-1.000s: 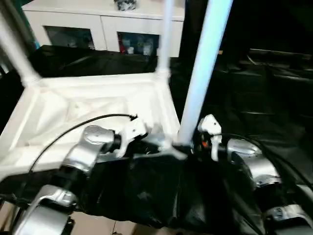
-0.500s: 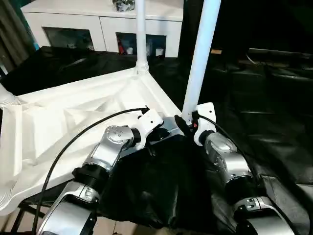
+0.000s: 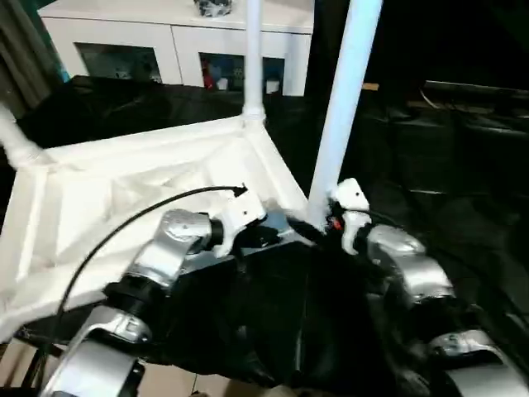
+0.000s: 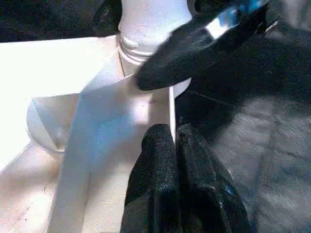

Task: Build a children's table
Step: Rotate leg to tighten

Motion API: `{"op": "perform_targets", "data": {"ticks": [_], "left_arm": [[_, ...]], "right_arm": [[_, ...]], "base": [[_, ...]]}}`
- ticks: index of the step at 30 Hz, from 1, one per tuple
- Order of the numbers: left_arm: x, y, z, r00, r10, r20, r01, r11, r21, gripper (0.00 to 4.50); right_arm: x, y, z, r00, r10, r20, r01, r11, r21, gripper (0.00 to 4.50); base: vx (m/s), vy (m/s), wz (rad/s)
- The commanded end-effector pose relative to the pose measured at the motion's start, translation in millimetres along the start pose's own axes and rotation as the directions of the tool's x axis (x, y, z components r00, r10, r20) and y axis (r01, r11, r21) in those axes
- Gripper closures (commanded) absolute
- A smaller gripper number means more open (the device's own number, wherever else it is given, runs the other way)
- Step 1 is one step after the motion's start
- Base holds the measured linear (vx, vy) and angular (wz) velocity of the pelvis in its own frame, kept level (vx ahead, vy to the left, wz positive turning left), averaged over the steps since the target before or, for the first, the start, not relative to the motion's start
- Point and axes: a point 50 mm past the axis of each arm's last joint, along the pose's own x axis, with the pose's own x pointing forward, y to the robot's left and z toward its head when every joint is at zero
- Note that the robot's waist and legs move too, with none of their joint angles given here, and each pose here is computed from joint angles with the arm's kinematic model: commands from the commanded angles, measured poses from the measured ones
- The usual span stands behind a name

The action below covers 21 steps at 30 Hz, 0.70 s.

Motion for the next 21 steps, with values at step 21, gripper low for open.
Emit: {"op": "perform_targets", "data": {"ticks": [21], "left_arm": [[-14, -0.2, 0.2, 0.990, -0.139, -0.013, 0.140, 0.989, 0.041, 4.50]], "right_arm": [[-14.1, 33.7, -9.4, 0.899, 0.433, -0.064, -0.432, 0.901, 0.030, 1.78]], "base": [[0.000, 0.000, 0.00]]}}
